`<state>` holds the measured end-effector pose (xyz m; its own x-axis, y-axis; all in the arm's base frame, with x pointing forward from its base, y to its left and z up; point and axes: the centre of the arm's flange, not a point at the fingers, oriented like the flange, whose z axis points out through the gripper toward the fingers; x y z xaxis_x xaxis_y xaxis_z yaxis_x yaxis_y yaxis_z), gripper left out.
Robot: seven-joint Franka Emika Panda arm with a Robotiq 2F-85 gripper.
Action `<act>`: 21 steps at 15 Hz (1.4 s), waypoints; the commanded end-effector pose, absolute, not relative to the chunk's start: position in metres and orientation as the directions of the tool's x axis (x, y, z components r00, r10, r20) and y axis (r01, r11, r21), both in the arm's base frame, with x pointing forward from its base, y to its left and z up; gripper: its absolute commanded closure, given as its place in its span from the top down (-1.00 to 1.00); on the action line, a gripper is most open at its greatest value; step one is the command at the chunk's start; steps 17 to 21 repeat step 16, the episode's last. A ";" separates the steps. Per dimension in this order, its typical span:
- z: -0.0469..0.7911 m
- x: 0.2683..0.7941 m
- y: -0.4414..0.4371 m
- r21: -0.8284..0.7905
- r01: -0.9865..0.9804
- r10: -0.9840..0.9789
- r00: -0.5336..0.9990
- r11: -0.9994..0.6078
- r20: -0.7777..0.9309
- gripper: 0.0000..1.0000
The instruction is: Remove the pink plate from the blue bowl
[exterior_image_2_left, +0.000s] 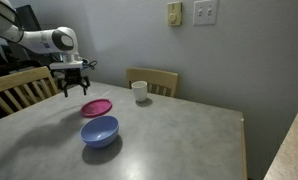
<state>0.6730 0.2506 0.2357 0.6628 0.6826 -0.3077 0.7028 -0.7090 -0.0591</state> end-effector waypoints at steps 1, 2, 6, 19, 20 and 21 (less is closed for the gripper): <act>0.266 0.656 0.248 -0.016 0.717 0.683 0.656 -0.697 -0.320 1.00; 0.272 0.655 0.249 -0.008 0.720 0.686 0.658 -0.694 -0.310 1.00; 0.296 0.650 0.247 0.014 0.712 0.681 0.677 -0.702 -0.280 1.00; 0.313 0.659 0.254 0.014 0.703 0.675 0.687 -0.711 -0.268 1.00; 0.313 0.659 0.254 0.014 0.703 0.675 0.687 -0.711 -0.268 1.00; 0.313 0.659 0.254 0.014 0.703 0.675 0.687 -0.711 -0.268 1.00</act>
